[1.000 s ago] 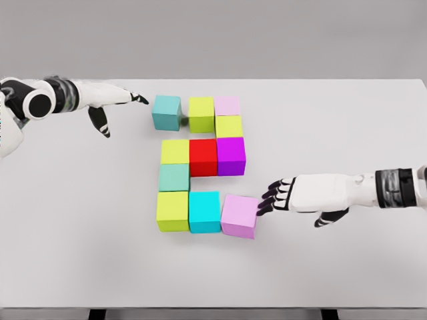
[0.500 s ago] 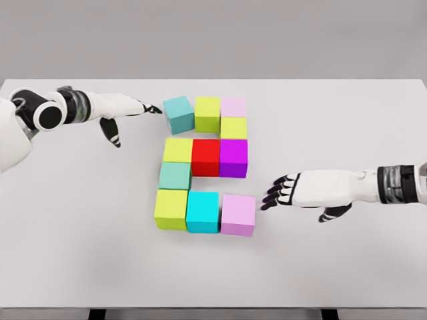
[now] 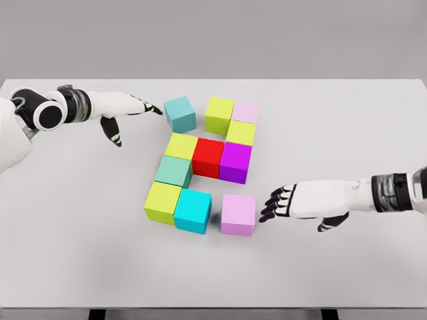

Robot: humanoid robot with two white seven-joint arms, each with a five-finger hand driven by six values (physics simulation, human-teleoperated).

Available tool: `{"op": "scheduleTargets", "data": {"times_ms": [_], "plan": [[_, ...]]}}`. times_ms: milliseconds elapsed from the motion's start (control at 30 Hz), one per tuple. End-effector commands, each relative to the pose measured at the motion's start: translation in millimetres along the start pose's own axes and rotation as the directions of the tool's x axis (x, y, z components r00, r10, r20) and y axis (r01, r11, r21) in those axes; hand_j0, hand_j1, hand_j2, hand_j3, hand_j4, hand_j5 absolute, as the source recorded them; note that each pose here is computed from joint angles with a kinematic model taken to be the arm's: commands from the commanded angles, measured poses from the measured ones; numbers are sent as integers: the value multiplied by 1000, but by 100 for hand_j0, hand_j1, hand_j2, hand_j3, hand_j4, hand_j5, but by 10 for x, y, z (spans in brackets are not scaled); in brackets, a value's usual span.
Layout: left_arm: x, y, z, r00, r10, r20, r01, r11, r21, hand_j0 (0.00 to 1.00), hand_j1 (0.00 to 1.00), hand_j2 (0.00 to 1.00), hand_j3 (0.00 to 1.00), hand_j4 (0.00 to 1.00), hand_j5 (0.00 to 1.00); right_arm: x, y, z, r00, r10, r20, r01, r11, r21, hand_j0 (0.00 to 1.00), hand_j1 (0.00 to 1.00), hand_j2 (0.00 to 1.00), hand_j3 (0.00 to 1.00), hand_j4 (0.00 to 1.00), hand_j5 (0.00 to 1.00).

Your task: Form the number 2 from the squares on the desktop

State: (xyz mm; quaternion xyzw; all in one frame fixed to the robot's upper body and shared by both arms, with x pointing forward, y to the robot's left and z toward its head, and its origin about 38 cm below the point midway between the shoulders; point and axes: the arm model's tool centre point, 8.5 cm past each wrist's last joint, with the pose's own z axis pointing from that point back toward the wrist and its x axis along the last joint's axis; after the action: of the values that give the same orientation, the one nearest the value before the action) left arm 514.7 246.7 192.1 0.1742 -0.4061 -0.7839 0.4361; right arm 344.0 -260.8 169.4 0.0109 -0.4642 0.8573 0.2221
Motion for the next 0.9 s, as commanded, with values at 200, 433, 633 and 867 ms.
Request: {"op": "scheduleTargets", "data": {"times_ms": [200,433,633,867], "plan": [[-22,0,12,1000,4,-4,-4,1000,1,100,100,100,100,100,100,88,-80,-73,999,18,32,-18,1000,-20,100,100,100,100,100,100],[-68,-5,52,1000,4,-13,-4,1000,1,100,100,100,100,100,100,150,-117,-216,997,32,72,-32,999,-15,100,100,100,100,100,100],[-77,-9,52,1000,3,-15,-3,1000,0,100,100,100,100,100,100,75,-94,-153,999,25,45,-25,1000,-4,100,100,100,100,100,100],[-15,-17,7,1000,0,2,0,1000,-1,100,100,100,100,100,100,-29,-71,-51,1000,24,0,-24,1000,11,100,100,100,100,100,100]]}}
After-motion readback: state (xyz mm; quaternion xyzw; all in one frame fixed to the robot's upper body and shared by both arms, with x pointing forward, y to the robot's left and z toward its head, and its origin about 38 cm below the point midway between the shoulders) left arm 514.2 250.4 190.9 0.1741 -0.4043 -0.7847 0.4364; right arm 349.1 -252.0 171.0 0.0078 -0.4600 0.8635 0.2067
